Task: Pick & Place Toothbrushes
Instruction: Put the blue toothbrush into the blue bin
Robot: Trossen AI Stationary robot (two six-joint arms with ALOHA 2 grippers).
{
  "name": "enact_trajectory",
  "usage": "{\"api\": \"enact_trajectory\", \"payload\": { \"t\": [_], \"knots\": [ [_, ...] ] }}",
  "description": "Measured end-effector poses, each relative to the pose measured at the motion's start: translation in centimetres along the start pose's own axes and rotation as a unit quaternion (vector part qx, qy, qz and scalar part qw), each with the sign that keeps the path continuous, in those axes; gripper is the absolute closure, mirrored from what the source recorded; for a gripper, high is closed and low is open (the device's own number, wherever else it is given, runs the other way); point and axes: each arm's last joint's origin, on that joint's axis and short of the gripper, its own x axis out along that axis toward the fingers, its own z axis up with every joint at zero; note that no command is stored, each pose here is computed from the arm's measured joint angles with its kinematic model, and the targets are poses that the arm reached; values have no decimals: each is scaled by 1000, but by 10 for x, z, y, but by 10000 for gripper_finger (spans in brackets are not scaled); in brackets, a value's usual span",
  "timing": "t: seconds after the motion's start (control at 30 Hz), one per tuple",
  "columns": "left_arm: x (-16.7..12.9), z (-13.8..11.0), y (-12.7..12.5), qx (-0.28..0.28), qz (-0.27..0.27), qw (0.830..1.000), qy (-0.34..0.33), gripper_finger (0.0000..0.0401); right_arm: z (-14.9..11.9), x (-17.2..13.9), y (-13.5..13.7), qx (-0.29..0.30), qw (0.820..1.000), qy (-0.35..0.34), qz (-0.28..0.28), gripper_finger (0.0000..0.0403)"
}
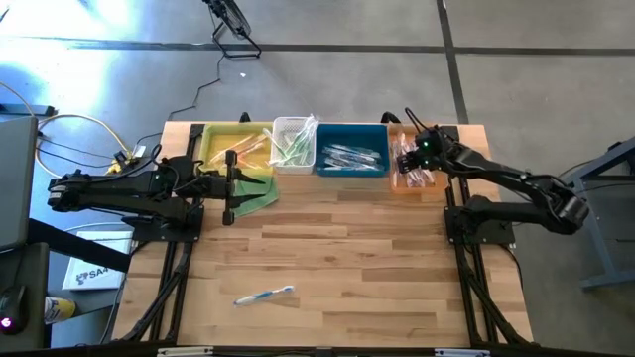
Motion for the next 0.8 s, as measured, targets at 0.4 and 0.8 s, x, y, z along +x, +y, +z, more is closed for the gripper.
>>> {"api": "enact_trajectory", "payload": {
  "t": [0.4,0.8],
  "knots": [
    [0,0,0,15,0,1000,0,269,18,-45,18,-63,939,-80,329,248],
    [0,1,0,11,2,1000,-4,269,17,-80,45,-202,799,-131,551,316]
  ]
}}
